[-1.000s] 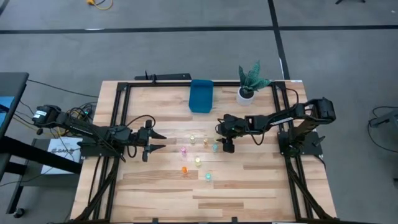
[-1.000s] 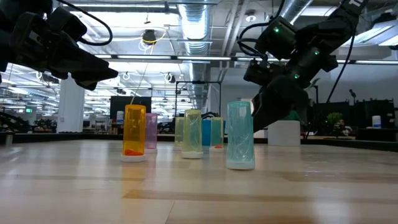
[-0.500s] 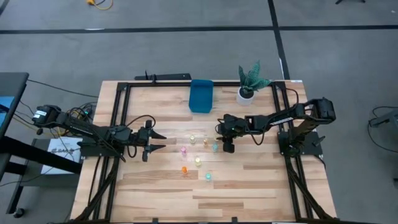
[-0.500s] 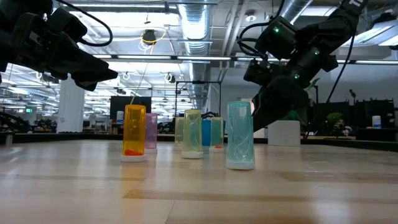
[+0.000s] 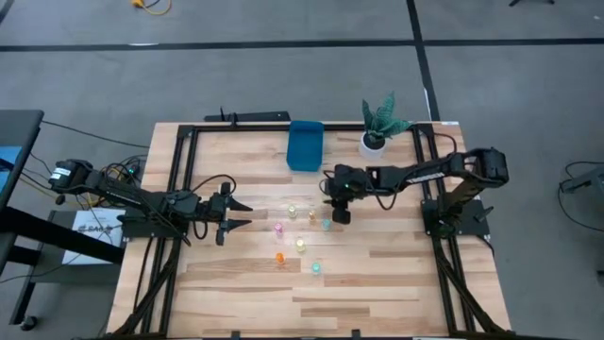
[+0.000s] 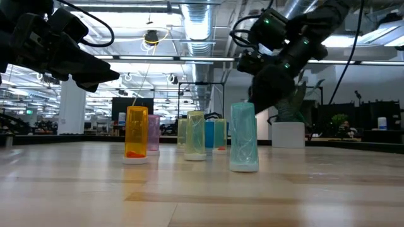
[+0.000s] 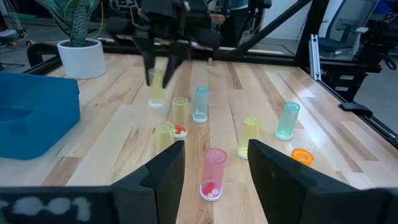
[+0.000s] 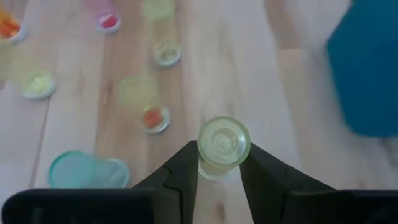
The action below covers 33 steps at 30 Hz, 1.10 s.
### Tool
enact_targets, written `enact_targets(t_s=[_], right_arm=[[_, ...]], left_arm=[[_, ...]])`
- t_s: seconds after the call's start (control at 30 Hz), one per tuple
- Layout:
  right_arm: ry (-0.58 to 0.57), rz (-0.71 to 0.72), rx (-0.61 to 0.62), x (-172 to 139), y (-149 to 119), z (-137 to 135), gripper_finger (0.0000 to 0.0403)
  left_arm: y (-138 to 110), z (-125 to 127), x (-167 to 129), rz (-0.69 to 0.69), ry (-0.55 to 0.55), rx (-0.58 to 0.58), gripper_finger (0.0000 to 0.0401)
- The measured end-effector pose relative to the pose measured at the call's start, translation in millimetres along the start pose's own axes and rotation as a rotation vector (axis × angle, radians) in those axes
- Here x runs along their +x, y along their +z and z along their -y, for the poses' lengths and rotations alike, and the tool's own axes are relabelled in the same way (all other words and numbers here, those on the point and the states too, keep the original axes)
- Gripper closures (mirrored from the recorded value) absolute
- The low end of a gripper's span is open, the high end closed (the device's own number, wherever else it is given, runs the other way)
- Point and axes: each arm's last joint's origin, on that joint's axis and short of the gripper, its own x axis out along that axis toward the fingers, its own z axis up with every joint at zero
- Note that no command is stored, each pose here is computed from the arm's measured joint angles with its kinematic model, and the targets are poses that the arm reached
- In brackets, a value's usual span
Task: Pick and place pill bottles into a basket
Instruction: Put the yellow pill bottle into the blue container
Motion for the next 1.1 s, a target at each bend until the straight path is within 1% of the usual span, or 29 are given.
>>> enact_targets(t_s=[0.23, 0.37, 0.47, 0.53, 0.63, 0.7, 0.9, 0.97, 1.1], right_arm=[[-0.06, 0.005, -0.016, -18, 34, 32, 0.0301], [-0.113, 0.06, -0.042, -32, 56, 55, 0.0301], [-0.151, 0.1, -0.069, -42, 68, 72, 0.0301], [-0.144, 0.137, -0.088, -47, 73, 83, 0.0301], [-0.101, 0.206, -0.082, -54, 75, 102, 0.0301], [-0.096, 0.224, -0.067, -52, 74, 115, 0.0301], [-0.107, 0.149, -0.006, -24, 58, 147, 0.0301], [-0.084, 0.117, 0.013, -13, 53, 154, 0.0301], [-0.044, 0.114, 0.028, 0, 53, 164, 0.0301]], left_arm=[[0, 0, 0, 0.0, 0.0, 0.0, 0.0236], [0, 0, 0, 0.0, 0.0, -0.001, 0.0236], [0, 0, 0, 0.0, 0.0, -0.001, 0.0236], [0, 0, 0, 0.0, 0.0, -0.001, 0.0236], [0, 0, 0, 0.0, 0.0, -0.002, 0.0236], [0, 0, 0, 0.0, 0.0, -0.002, 0.0236], [0, 0, 0, 0.0, 0.0, -0.004, 0.0236], [0, 0, 0, 0.0, 0.0, -0.011, 0.0236], [0, 0, 0, 0.0, 0.0, -0.018, 0.0236]])
